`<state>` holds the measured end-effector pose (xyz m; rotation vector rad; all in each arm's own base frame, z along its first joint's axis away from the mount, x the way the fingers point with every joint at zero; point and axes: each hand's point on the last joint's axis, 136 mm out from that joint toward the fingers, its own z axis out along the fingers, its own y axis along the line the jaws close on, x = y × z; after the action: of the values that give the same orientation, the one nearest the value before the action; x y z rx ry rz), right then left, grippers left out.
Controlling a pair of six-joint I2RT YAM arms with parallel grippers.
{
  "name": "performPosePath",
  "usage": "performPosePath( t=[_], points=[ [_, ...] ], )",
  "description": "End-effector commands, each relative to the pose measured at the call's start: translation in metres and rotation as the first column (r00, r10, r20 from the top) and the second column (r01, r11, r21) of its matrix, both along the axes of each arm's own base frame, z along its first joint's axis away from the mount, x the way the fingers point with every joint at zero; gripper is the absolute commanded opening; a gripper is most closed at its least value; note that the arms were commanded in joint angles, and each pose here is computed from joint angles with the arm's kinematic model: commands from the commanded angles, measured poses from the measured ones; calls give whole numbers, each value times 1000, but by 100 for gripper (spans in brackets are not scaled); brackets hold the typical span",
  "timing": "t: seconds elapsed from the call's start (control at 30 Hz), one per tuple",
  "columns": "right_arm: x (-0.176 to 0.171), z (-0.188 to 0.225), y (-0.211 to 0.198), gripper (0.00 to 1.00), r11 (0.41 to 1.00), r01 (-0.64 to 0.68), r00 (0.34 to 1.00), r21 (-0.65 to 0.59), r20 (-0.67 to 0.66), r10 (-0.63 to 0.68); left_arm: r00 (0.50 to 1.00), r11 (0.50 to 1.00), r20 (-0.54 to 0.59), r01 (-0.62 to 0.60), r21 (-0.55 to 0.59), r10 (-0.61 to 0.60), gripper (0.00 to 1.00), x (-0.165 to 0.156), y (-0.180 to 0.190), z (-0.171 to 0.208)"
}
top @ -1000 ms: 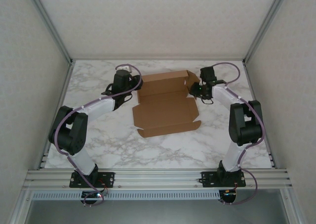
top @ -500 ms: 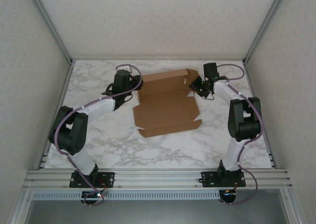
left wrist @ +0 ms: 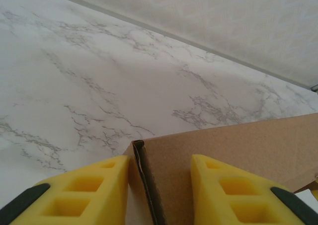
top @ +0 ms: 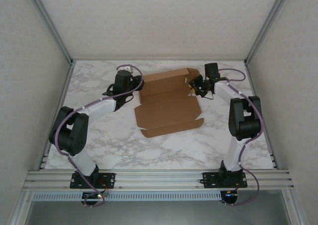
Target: Fold the paper box
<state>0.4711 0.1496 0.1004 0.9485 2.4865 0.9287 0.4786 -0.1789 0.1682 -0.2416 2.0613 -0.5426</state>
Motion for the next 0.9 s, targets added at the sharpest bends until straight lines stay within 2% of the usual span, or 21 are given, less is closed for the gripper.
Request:
performPosePath(
  t=[0.0, 0.13, 0.23, 0.37, 0.43, 0.53, 0.6, 0.7, 0.8, 0.87],
  points=[
    [2, 11, 13, 27, 995, -3, 1000, 96, 15, 1, 990, 995, -134, 51, 80, -40, 36, -23, -3, -42],
    [-16, 4, 18, 27, 997, -63, 998, 52, 22, 62, 991, 995, -132, 45, 90, -33, 36, -21, -1, -41],
    [-31, -6, 10, 27, 994, -106, 994, -30, 23, 106, 991, 994, -133, 41, 102, -27, 35, -19, 0, -40],
    [-44, -8, 10, 23, 964, -228, 970, -136, 56, 237, 991, 991, -130, 35, 130, -18, 35, -17, 2, -39],
    [-48, 3, 15, 23, 942, -289, 944, -169, 112, 310, 992, 989, -125, 34, 144, -16, 35, -16, 3, -37],
    [-50, 40, -4, 29, 904, -262, 911, -337, 223, 347, 992, 984, -122, 27, 175, -6, 35, -13, 7, -35],
    [-48, 61, -33, 39, 852, -175, 907, -493, 258, 335, 993, 983, -122, 27, 184, -4, 35, -13, 7, -34],
    [-45, 71, -66, 52, 770, -81, 921, -632, 248, 300, 993, 982, -120, 28, 185, -6, 35, -12, 7, -33],
    [-39, 65, -82, 54, 703, -75, 933, -707, 200, 300, 993, 982, -122, 29, 186, -7, 35, -13, 7, -33],
    [-33, 57, -83, 54, 686, -82, 926, -723, 199, 321, 993, 982, -120, 31, 185, -9, 35, -13, 7, -32]
  ],
)
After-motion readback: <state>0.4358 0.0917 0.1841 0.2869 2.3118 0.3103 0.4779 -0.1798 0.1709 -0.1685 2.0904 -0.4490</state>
